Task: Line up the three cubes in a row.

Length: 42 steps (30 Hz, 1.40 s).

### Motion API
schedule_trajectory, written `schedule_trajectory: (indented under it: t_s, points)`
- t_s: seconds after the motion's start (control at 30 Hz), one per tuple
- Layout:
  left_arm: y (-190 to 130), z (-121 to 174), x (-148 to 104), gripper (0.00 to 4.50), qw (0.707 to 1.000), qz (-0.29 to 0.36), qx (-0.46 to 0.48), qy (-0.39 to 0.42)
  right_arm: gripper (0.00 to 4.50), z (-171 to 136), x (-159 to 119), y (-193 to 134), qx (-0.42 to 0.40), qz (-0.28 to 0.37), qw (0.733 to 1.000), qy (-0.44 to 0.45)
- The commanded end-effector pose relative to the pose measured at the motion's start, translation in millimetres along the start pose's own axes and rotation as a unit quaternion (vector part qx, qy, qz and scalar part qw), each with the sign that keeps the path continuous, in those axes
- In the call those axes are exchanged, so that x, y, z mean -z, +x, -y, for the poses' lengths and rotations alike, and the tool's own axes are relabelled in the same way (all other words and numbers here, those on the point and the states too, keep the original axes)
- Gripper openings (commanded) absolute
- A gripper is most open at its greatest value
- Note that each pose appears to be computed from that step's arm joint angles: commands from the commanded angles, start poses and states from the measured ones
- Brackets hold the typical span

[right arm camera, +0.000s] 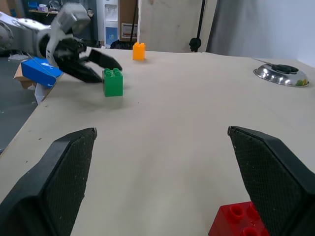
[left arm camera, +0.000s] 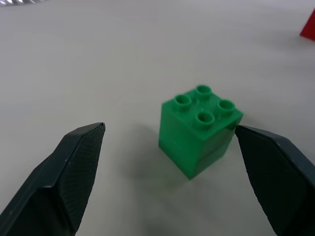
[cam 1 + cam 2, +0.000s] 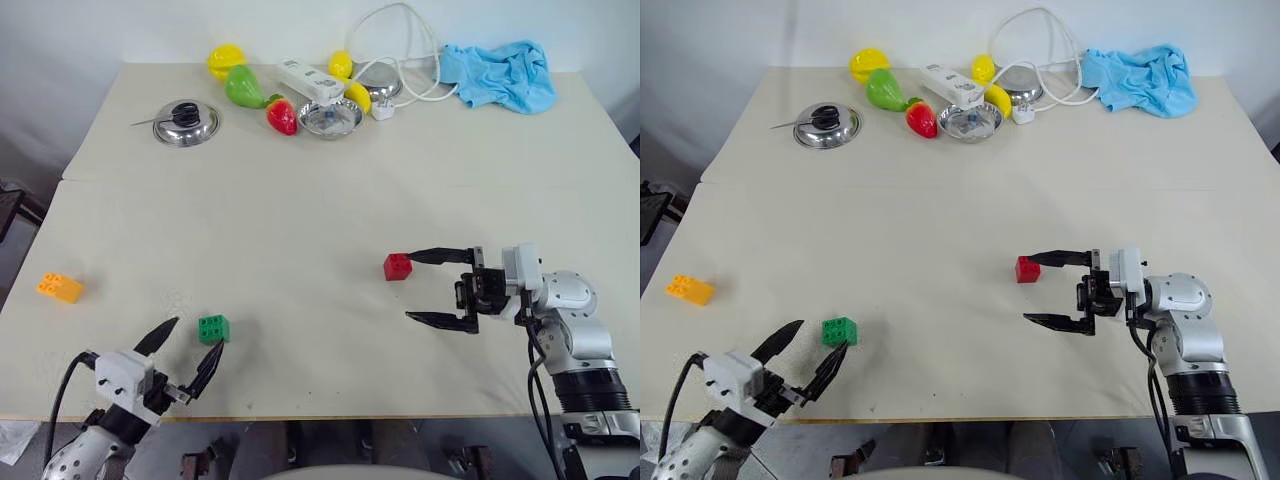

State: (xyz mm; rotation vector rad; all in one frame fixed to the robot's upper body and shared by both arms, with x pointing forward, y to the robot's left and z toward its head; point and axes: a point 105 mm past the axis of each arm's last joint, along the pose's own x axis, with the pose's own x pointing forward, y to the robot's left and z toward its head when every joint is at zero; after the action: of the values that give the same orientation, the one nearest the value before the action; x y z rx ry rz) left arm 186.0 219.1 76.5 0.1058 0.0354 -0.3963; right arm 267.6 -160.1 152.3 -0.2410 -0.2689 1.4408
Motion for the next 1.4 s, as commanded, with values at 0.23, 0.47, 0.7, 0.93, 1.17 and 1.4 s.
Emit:
schedule_trajectory:
  t_s: [0.23,0.47,0.7,0.93,1.17,1.4]
  points:
    - [14,4,1,4.5,1.0,0.007,0.019,-0.001,4.47,-8,-10,-2,0.016,0.008,1.0,-0.021]
    - [24,13,-4,4.5,0.998,0.019,0.061,-0.014,4.47,-7,-10,-1,0.022,0.006,1.0,-0.018]
    - [19,4,-4,4.5,0.98,-0.031,0.195,0.024,4.47,-5,-10,3,0.027,0.005,0.999,-0.018]
    - [29,-30,-5,4.5,0.966,-0.058,0.247,0.054,4.47,-3,-12,7,0.032,0.008,0.999,-0.021]
    - [44,-24,-7,3.89,0.961,-0.036,0.27,0.043,4.5,-6,-13,6,0.047,0.003,0.999,-0.023]
    - [48,-10,-11,1.84,0.957,-0.015,0.286,0.033,4.5,-9,-13,-2,0.063,-0.01,0.998,-0.023]
